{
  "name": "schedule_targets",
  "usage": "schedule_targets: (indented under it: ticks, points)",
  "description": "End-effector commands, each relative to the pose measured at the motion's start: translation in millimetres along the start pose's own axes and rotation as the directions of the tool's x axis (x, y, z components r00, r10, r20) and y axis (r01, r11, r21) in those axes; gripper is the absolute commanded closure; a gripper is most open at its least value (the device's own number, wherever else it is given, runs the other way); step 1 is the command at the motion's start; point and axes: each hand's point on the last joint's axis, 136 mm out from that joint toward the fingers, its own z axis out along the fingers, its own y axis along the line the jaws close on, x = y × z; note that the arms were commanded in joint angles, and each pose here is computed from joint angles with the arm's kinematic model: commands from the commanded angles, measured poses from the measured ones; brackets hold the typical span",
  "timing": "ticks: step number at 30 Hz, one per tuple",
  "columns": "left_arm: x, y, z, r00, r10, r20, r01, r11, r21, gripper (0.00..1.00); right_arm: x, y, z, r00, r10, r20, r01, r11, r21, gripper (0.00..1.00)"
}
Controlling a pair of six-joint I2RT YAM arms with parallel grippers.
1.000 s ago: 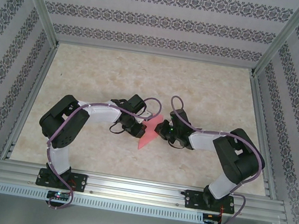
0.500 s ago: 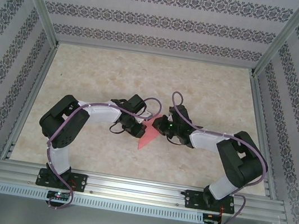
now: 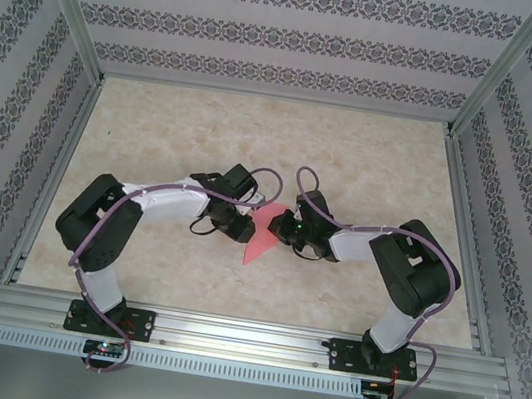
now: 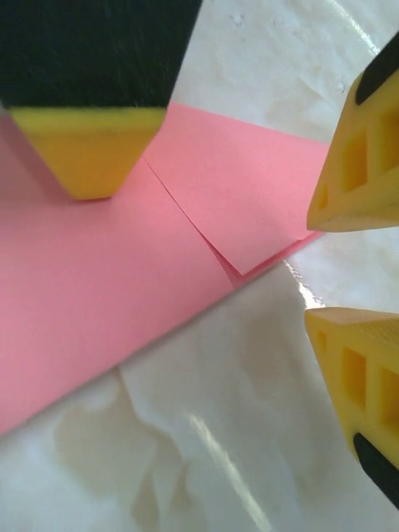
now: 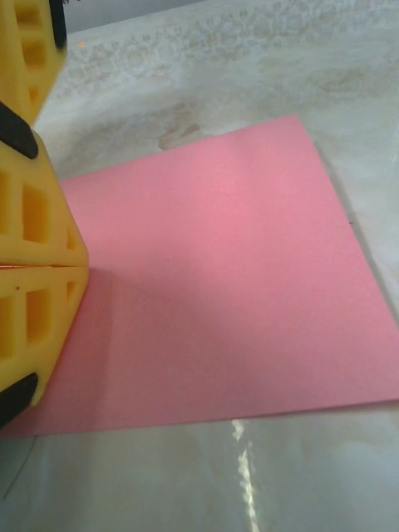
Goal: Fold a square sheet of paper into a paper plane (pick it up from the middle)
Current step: Third fold the triangle at the center of the table.
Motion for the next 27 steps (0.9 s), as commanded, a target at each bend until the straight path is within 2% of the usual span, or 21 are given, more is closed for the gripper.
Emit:
schedule_targets:
  ticks: [1,3,5,7,10,17,27]
  points:
    - [-10,9,-32,0.994,-0.079,0.073,0.084,0.995,-0.059,0.68,11,-21,3,1.000,0.011,-0.016,-0.010,0.997,0.083,0.92]
    - [-14,-6,-42,0.990,-0.105,0.099,0.104,0.994,0.018,0.70,10,-20,3,1.000,0.012,-0.013,-0.011,0.997,0.083,0.92]
    - [-18,-34,-49,0.984,-0.138,0.110,0.117,0.977,0.180,0.73,10,-19,3,1.000,0.011,-0.010,-0.011,0.997,0.082,0.92]
    - [-15,-61,-46,0.987,-0.146,0.069,0.117,0.941,0.318,0.77,10,-19,3,1.000,0.011,-0.012,-0.010,0.997,0.083,0.92]
    - [-4,-83,-27,0.991,-0.130,-0.013,0.125,0.911,0.393,0.81,10,-20,3,1.000,0.013,-0.006,-0.012,0.996,0.087,0.92]
    - [15,-84,17,0.977,-0.161,-0.139,0.206,0.883,0.421,0.83,12,-23,4,1.000,0.014,-0.014,-0.013,0.996,0.092,0.92]
    - [46,-54,46,0.961,-0.179,-0.212,0.238,0.926,0.293,0.87,15,-29,5,1.000,0.013,-0.023,-0.010,0.994,0.112,0.92]
